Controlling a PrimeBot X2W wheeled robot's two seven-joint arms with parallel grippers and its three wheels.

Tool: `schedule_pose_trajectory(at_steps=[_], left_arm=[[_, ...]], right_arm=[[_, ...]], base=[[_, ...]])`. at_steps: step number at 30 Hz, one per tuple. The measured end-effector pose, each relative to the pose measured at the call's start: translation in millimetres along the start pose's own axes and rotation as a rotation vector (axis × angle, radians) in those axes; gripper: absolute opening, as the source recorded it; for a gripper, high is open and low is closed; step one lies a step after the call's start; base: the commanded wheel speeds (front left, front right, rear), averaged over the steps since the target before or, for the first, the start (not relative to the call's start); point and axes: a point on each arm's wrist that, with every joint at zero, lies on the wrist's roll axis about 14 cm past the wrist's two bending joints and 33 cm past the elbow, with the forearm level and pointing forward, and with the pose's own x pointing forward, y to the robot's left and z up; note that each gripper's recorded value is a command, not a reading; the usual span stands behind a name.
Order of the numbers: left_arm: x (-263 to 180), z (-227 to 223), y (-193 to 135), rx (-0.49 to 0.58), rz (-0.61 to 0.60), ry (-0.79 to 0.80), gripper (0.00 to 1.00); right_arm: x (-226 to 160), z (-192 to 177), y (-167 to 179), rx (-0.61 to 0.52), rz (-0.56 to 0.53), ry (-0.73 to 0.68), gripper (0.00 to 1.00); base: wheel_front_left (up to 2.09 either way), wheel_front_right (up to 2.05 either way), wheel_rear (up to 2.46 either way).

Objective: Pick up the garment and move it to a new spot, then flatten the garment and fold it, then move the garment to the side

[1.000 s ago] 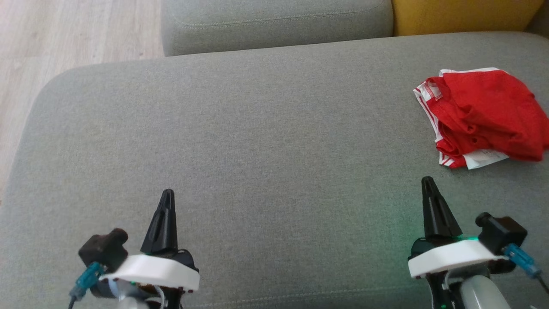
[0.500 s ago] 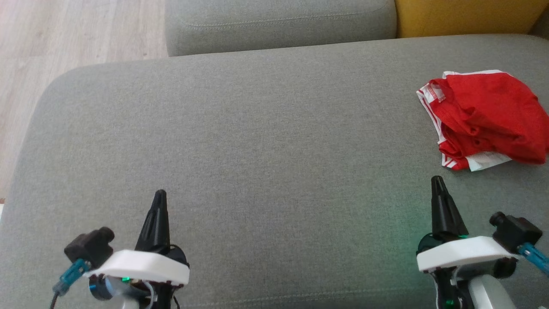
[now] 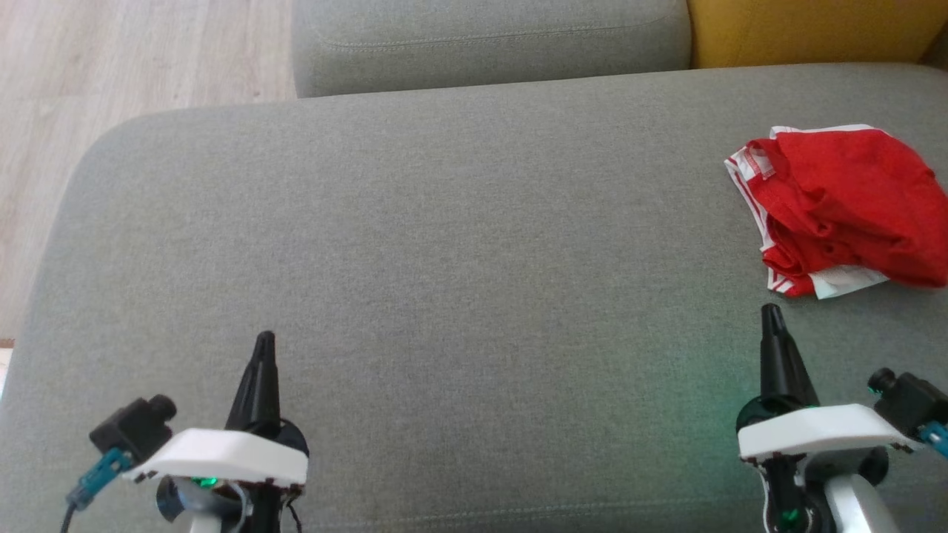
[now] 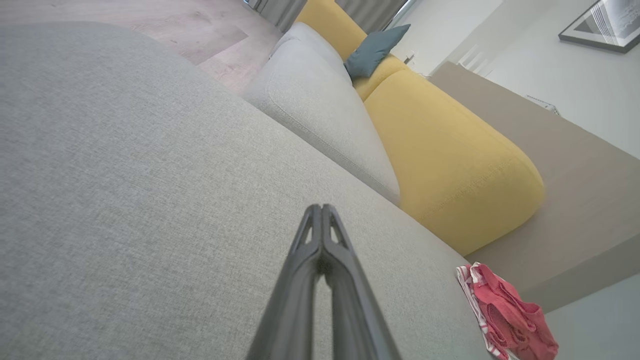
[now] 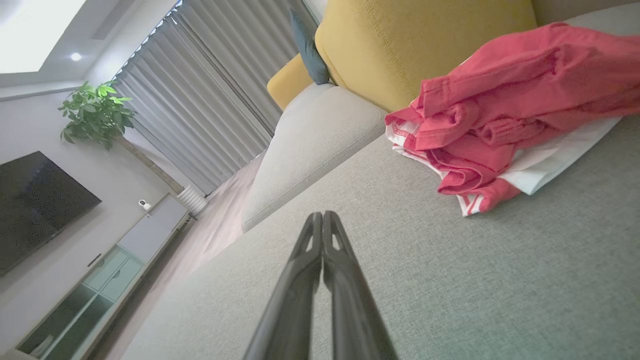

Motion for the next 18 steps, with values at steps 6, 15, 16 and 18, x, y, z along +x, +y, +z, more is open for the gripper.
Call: schedule_pose_trajectory(at_steps=[6,15,16,18], left_arm=[[1,3,4,-0.06,0.011,-0.001,0.0],[1,4,10,-0.153,0.03,0.008,0.0],[1,5,11,-0.163,0.033,0.006,0.0],[1,6,13,-0.185,0.035,0.007,0.0]], right_arm=[[1,1,-2,0.065,-0.011,0.001,0.0],[1,3,-7,0.166,-0.029,-0.001,0.0],[2,3,-7,0.176,-0.031,0.0,0.0],[2,3,-7,0.197,-0.034,0.002,0.0]], base=[[0.0,0.0,0.0],[0.0,0.0,0.0],[0.0,0.0,0.0],[0.0,0.0,0.0]])
